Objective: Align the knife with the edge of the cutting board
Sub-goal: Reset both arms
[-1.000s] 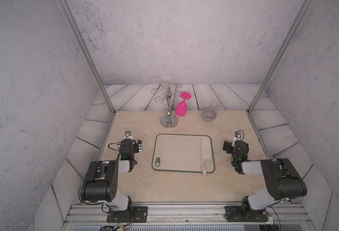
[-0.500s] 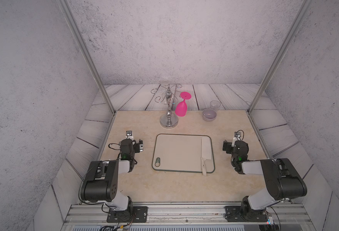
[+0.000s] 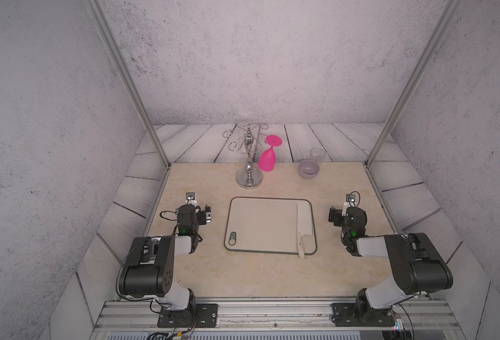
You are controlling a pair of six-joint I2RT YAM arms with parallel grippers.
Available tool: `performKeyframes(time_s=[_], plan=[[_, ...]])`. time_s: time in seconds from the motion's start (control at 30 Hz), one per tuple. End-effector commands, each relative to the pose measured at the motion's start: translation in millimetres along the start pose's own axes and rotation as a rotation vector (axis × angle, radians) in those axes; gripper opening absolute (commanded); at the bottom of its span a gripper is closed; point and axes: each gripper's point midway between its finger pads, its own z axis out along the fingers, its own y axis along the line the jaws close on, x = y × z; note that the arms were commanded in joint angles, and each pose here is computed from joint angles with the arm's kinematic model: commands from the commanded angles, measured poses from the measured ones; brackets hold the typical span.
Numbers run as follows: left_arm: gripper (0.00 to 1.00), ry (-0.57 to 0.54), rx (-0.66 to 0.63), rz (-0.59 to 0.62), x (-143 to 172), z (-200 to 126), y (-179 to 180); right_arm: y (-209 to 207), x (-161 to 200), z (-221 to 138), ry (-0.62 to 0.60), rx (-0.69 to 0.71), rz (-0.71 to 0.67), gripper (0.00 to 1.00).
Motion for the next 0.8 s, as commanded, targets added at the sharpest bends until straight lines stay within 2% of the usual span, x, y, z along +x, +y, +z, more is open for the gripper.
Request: performKeyframes(time_s=[0.0, 0.1, 0.17, 0.67, 0.77], plan=[[1.0, -0.029, 0.001, 0.004, -10, 0, 0, 13, -9, 2, -0.002, -0.128, -0.016, 0.99], [1.0, -0.029, 0.0, 0.004, -10, 0, 1, 34, -10, -7, -0.023, -0.355, -0.015, 0.99], [1.0, -0.03, 0.002, 0.005, -10, 0, 0, 37, -9, -9, -0.024, -0.384, -0.024, 0.99], [1.0, -0.03, 0.002, 0.002, -10, 0, 0, 36, -9, -8, -0.025, -0.378, -0.024, 0.99], [1.0, -0.029, 0.002, 0.002, -10, 0, 1, 7, -7, 4, 0.017, -0.195, 0.05, 0.99]])
